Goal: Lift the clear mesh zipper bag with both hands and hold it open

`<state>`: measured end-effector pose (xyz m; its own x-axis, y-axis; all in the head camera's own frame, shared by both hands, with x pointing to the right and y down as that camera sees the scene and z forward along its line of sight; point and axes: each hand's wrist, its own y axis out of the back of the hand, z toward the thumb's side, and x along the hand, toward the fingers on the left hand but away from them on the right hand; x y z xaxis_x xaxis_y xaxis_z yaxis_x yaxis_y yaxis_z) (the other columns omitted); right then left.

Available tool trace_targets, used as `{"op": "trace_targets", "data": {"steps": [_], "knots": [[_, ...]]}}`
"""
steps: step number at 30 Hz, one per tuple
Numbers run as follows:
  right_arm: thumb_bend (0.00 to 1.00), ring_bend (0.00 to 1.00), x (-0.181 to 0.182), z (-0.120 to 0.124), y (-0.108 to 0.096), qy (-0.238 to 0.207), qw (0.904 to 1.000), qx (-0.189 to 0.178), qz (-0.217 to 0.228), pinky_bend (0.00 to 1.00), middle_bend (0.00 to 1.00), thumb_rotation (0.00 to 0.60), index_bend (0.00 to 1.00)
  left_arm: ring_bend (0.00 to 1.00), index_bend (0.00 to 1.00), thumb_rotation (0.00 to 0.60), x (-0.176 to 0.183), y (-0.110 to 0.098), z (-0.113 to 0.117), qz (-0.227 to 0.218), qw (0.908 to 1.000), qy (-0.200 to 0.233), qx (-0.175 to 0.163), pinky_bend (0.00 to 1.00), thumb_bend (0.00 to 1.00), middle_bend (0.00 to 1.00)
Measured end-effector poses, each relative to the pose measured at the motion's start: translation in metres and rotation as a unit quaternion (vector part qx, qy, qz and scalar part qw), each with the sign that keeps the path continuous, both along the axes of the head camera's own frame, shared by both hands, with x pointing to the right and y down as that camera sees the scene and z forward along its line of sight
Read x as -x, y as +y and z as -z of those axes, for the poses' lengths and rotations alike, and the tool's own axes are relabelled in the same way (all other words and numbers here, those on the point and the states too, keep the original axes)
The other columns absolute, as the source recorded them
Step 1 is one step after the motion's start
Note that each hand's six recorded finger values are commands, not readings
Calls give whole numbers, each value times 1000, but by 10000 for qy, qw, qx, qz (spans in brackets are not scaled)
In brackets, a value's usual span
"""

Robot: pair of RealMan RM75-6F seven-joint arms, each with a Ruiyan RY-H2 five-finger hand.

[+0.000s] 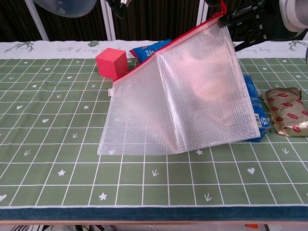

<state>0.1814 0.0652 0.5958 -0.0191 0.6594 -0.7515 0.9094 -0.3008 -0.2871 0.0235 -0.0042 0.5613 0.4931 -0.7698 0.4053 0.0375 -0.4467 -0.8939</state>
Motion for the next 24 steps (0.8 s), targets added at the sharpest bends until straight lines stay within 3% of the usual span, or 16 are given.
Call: {"op": "trace_targets", "data": {"steps": [24], "knots": [[581, 0, -9, 20, -14, -428, 9978, -100, -504, 237, 254, 600, 684, 0, 617, 600, 56, -3, -20, 280, 9990, -304, 147, 0, 485, 199]]}}
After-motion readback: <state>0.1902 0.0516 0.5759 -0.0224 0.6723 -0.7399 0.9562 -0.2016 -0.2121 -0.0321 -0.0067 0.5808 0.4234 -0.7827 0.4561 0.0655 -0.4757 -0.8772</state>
